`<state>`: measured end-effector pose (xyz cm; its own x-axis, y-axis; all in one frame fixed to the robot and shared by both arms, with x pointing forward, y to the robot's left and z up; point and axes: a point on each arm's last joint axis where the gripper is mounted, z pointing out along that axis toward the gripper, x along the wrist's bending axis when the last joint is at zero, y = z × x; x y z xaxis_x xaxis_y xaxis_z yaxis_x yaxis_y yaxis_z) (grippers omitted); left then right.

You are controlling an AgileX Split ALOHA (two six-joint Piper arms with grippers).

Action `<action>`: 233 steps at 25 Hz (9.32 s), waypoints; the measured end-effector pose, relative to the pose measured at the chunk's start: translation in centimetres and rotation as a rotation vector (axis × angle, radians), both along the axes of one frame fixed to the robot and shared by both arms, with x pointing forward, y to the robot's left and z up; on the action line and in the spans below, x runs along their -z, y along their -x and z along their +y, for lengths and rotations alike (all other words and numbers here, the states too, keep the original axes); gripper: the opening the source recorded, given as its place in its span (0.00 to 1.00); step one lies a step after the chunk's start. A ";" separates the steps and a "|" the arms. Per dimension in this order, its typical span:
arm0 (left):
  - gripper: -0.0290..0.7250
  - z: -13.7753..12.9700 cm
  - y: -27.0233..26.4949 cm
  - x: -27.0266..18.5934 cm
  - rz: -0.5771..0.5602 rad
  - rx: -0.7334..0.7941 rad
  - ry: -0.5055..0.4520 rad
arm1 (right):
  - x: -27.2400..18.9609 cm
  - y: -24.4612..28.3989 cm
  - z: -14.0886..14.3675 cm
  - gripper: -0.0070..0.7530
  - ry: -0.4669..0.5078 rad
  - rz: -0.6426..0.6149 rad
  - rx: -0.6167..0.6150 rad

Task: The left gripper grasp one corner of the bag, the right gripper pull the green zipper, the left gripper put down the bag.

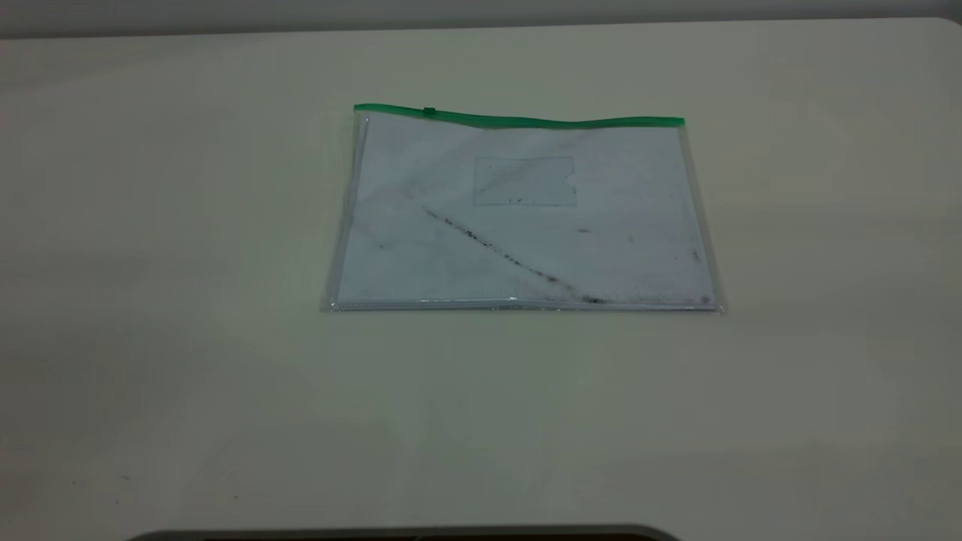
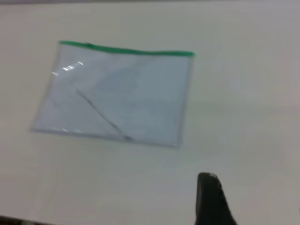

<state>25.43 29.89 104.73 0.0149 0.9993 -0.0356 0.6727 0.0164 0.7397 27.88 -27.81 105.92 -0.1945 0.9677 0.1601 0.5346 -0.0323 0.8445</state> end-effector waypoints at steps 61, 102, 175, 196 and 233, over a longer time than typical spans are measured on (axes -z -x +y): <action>0.64 -10.9 -47.7 30.2 0.335 0.546 0.560 | 12.3 -30.2 5.4 0.65 -0.223 0.235 -0.380; 0.11 -14.5 -45.1 17.8 0.343 1.474 0.034 | 19.5 -37.3 17.6 0.61 0.049 -0.030 -0.946; 0.11 -15.9 -46.8 17.0 0.087 1.442 -0.060 | 28.6 -40.0 10.0 0.05 0.177 0.144 -0.836; 0.11 -15.8 -47.5 16.8 0.040 1.382 -0.085 | 31.3 -39.5 2.3 0.05 0.309 0.284 -0.853; 0.78 -10.7 -45.8 6.9 0.455 0.836 -0.064 | -10.5 -26.2 3.2 0.68 0.078 0.199 -0.517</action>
